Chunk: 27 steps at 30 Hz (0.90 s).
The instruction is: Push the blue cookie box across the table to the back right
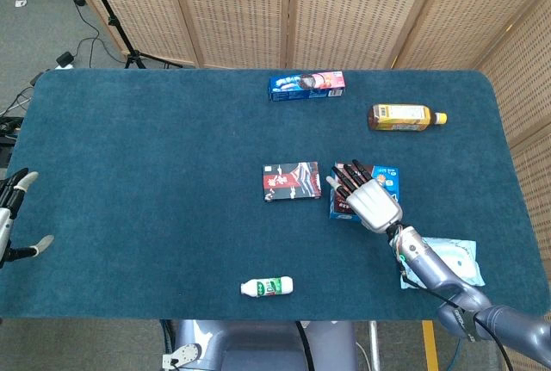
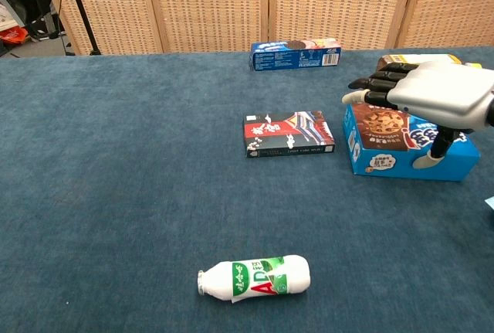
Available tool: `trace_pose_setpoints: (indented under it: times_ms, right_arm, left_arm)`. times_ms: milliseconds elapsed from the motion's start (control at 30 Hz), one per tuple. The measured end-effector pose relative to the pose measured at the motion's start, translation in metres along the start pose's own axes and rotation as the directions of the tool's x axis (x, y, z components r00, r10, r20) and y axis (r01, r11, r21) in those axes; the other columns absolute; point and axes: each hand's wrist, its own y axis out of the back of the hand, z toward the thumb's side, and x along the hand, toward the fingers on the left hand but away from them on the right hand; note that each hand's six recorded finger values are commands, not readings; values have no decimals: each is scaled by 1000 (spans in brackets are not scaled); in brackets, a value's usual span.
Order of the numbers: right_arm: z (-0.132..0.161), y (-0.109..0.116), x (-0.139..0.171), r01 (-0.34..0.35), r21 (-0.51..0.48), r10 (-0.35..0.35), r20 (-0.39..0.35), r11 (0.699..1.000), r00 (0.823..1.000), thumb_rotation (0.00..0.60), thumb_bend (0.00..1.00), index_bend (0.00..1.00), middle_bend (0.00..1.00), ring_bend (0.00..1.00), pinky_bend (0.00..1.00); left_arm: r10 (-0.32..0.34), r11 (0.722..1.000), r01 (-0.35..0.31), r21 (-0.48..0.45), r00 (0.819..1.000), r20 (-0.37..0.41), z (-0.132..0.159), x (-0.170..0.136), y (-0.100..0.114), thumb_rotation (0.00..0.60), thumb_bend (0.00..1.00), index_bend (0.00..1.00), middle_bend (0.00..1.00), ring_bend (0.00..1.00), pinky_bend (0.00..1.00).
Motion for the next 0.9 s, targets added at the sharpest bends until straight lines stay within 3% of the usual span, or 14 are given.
trace_pose_setpoints:
  times_ms: [500,533,667,700,767,900]
  right_arm:
    - [-48,8,-39,4,31,-10,177,1000,984,600,30,0,0,0,0]
    - [-49,10,-39,11,32,-16,176,999,984,600,96,0,0,0,0]
    - [-42,37,-37,71,54,-77,116,996,990,600,841,0,0,0,0]
    - [-40,45,-36,87,55,-92,99,995,991,600,957,4,0,0,0]
    - [-31,66,-33,132,60,-135,48,989,990,600,1000,57,15,0,0]
    - [-13,109,-32,216,95,-209,-77,972,975,600,1000,270,160,28,41]
  left_arm:
    - [1,1000,-1,-1,1000,-2,-1,0,1,600,204,0,0,0,0]
    - [0,1000,0,-2,1000,-4,-2,0,1,600,204,0,0,0,0]
    - [-6,1000,6,-3,1000,-6,-3,1,1,600,204,0,0,0,0]
    - [-6,1000,6,-3,1000,-7,-3,1,1,600,204,0,0,0,0]
    - [-6,1000,6,-3,1000,-9,-3,2,1,600,204,0,0,0,0]
    - [-8,1000,8,-4,1000,-13,-4,2,0,600,204,0,0,0,0]
